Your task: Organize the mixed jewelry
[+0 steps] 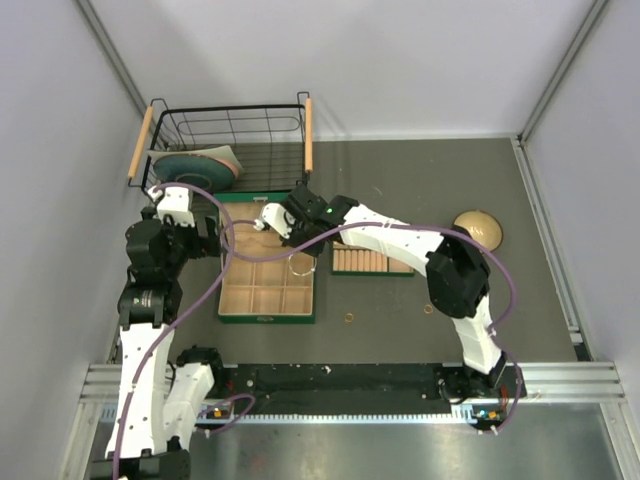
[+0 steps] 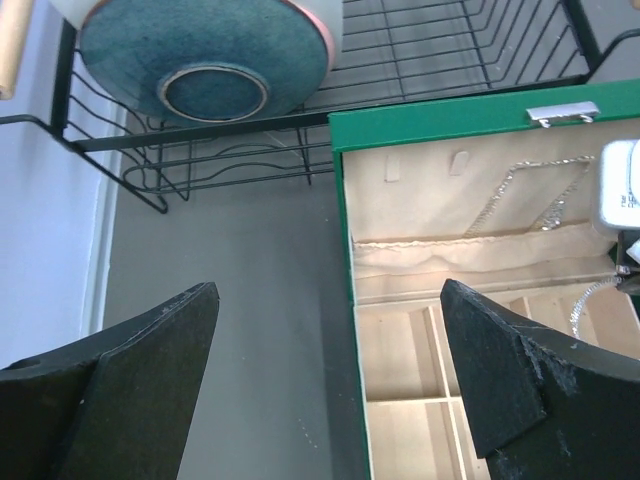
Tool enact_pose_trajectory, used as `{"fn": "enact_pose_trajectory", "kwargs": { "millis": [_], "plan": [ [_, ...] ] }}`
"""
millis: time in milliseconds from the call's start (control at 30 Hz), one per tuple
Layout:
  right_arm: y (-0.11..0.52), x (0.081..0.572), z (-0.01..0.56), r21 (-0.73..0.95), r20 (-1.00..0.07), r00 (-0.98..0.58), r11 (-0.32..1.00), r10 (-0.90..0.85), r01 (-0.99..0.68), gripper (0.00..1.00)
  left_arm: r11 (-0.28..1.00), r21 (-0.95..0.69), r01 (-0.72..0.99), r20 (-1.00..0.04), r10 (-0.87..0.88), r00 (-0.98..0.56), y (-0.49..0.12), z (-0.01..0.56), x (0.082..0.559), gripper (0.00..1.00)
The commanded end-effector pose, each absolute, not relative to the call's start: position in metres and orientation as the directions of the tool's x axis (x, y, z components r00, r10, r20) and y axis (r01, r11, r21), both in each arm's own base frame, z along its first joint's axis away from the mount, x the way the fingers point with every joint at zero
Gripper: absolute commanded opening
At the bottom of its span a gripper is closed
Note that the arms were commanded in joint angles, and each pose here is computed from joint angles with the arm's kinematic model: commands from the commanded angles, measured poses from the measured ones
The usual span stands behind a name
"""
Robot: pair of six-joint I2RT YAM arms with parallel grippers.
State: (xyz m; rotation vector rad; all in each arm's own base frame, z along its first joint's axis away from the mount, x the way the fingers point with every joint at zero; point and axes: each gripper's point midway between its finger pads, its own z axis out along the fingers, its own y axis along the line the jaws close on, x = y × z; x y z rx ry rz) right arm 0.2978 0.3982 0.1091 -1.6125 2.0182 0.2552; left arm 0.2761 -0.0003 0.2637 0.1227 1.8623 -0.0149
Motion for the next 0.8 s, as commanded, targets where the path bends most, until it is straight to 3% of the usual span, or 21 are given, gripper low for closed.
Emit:
{"fn": "enact_pose_trajectory", "kwargs": {
  "millis": [0, 300, 767],
  "plan": [
    [0.421, 0.302, 0.121, -0.195, -0.571, -0.118, 0.274, -0.812, -0.942, 0.0, 0.998, 0.066, -0.015, -0.974, 0.061, -0.219, 0.018, 0.281, 0.279, 0.99],
    [0.43, 0.304, 0.107, -0.205, -0.563, -0.123, 0.283, -0.817, -0.937, 0.0, 0.978, 0.085, -0.188, -0.976, 0.044, -0.213, 0.048, 0.285, 0.274, 0.99],
    [0.435, 0.299, 0.101, -0.239, -0.542, -0.09, 0.256, -0.836, -0.937, 0.0, 0.973, 0.091, -0.212, -0.978, 0.046, -0.206, 0.052, 0.286, 0.273, 0.99]
  ]
}}
